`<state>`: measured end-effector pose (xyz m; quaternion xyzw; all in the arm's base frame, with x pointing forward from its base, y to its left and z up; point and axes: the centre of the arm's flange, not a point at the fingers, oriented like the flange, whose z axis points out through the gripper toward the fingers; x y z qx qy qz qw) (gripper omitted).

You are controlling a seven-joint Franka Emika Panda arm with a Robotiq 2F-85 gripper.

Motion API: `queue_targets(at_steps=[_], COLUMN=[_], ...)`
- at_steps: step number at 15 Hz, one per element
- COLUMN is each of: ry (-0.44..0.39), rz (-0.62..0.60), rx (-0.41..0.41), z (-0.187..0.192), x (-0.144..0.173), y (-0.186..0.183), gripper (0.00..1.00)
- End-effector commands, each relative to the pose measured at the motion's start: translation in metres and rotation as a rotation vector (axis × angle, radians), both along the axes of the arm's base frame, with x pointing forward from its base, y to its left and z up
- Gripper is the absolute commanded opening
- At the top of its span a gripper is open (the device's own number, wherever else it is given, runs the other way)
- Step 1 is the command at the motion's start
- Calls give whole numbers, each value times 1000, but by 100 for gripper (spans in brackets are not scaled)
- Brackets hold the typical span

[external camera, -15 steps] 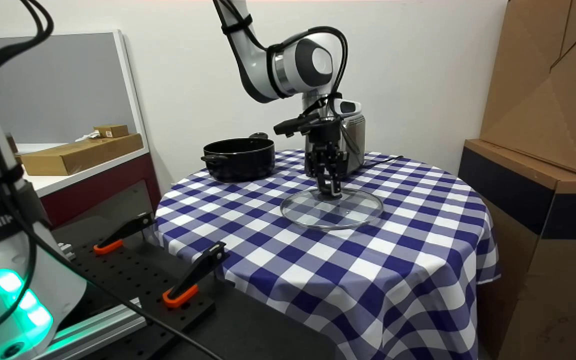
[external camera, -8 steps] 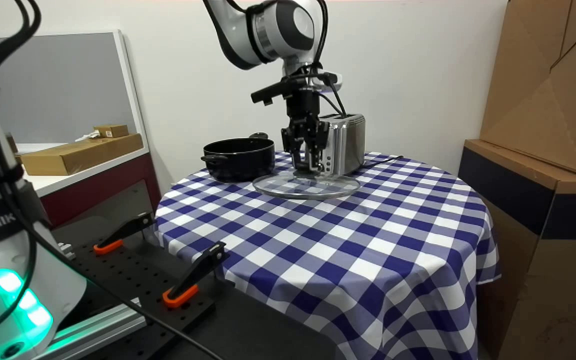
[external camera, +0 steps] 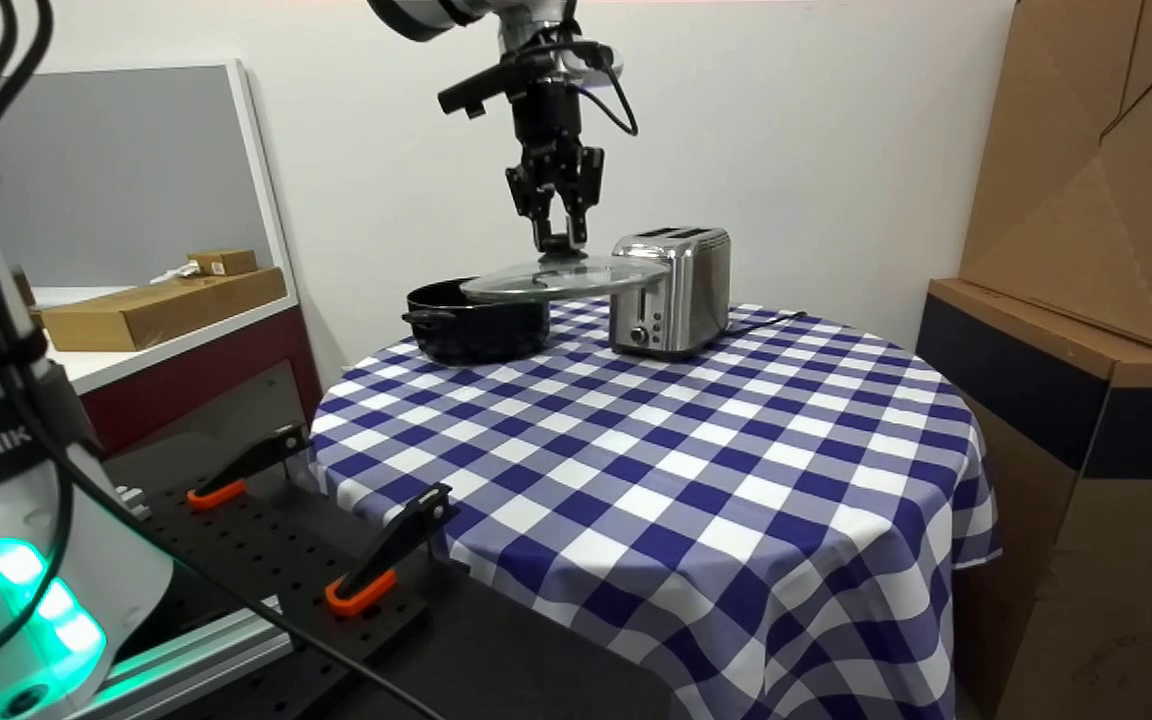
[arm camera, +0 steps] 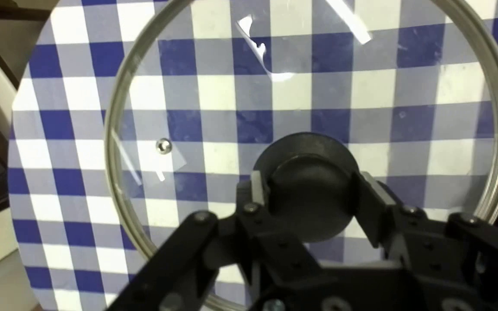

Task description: Pick up the lid from the table and put it on the pot.

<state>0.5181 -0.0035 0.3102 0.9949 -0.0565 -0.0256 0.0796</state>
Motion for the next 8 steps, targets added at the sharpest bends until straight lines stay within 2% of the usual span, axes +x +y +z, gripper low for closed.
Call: queue_targets(at_steps=[1,5,8], ry=[-105,-168,-176], rz=[107,221,301], rx=[47,69,83], z=[66,106,115], x=[0,21,44], y=[43,90,113], gripper=[27,27,27])
